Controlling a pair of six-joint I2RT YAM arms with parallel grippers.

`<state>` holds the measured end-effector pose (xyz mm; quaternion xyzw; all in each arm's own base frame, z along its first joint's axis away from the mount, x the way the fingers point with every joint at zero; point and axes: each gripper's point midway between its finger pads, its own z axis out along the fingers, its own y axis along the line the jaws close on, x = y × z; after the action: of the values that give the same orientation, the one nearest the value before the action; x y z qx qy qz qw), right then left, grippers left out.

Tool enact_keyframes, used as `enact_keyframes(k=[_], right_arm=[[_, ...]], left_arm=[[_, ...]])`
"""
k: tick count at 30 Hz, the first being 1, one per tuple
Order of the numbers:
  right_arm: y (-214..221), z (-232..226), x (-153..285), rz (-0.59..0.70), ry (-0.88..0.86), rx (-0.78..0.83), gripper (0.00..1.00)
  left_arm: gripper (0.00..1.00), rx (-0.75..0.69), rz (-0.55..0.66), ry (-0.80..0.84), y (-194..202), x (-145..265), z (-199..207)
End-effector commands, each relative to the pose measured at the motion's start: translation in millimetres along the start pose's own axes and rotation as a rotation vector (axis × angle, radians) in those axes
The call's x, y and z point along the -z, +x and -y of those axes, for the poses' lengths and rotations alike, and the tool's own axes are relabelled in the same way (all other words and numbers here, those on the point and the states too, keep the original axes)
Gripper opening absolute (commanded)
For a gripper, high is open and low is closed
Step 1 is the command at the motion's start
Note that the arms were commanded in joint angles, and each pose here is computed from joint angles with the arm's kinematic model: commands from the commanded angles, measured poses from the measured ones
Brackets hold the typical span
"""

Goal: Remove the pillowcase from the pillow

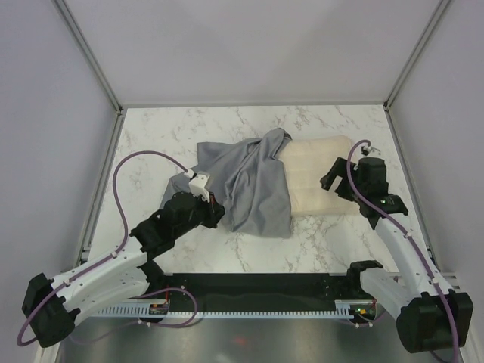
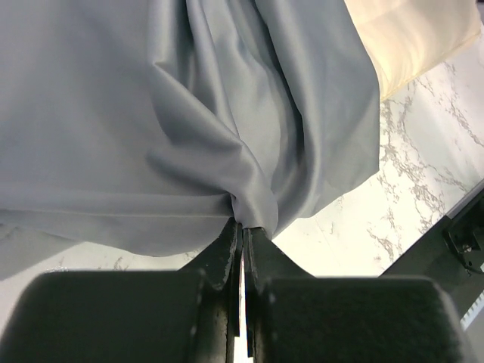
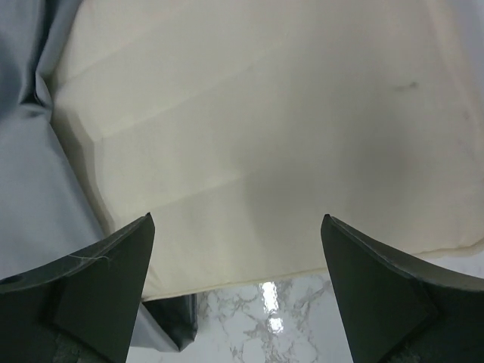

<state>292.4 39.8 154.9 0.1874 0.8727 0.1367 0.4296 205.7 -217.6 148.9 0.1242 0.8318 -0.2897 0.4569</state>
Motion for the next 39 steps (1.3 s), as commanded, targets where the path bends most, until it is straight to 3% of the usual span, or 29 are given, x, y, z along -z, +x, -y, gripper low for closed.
enact_keyframes(k=[1,8,17,19,20,21,23,24,25,27,28,30,31,39], right_arm=[[24.6,-12.4,1.2,-0.019,0.050,0.004,0.98],[75.1,-15.0,-15.6,-0.103,0.099,-0.033,0.98],[94.6,-3.1,-42.4,-0.090,0.177,-0.093,0.98],[95.7,-3.1,-53.7,-0.074,0.183,-0.106,0.98],[98.1,-2.2,-57.5,-0.070,0.186,-0.117,0.97],[93.1,-5.9,-62.7,-0.046,0.172,-0.123,0.94],[96.6,-5.4,-70.9,-0.060,0.186,-0.115,0.77],[95.8,-7.7,-73.9,-0.058,0.179,-0.115,0.69],[99.1,-7.0,-77.1,-0.069,0.183,-0.111,0.51],[99.9,-10.2,-80.1,-0.075,0.169,-0.106,0.32],[101.0,-11.8,-80.3,-0.082,0.161,-0.106,0.15],[101.8,-11.8,-79.9,-0.086,0.157,-0.097,0.03],[102.9,-12.4,-79.4,-0.092,0.151,-0.093,0.00],[103.9,-16.3,-69.5,-0.095,0.104,-0.089,0.00]], left_arm=[[0.02,-0.047,0.107,0.049,-34.4,6.0,18.3],[0.02,-0.053,0.108,0.024,-31.2,9.8,15.2],[0.02,-0.106,0.115,0.021,-37.6,19.2,18.7],[0.15,-0.122,0.121,0.018,-41.4,19.8,20.7],[0.26,-0.132,0.116,0.005,-40.6,19.5,19.5],[0.33,-0.137,0.122,0.000,-44.4,20.3,20.6],[0.47,-0.158,0.113,-0.026,-44.4,19.6,20.0],[0.60,-0.166,0.116,-0.032,-48.5,20.8,21.9],[0.64,-0.175,0.106,-0.048,-47.2,18.9,21.0],[0.71,-0.193,0.113,-0.074,-53.4,19.0,23.5],[0.72,-0.196,0.112,-0.081,-54.7,18.0,24.6],[0.75,-0.208,0.092,-0.091,-54.9,10.0,29.8],[0.75,-0.211,0.082,-0.091,-53.8,6.0,32.5],[0.77,-0.307,-0.104,-0.147,1.0,-66.3,65.7]])
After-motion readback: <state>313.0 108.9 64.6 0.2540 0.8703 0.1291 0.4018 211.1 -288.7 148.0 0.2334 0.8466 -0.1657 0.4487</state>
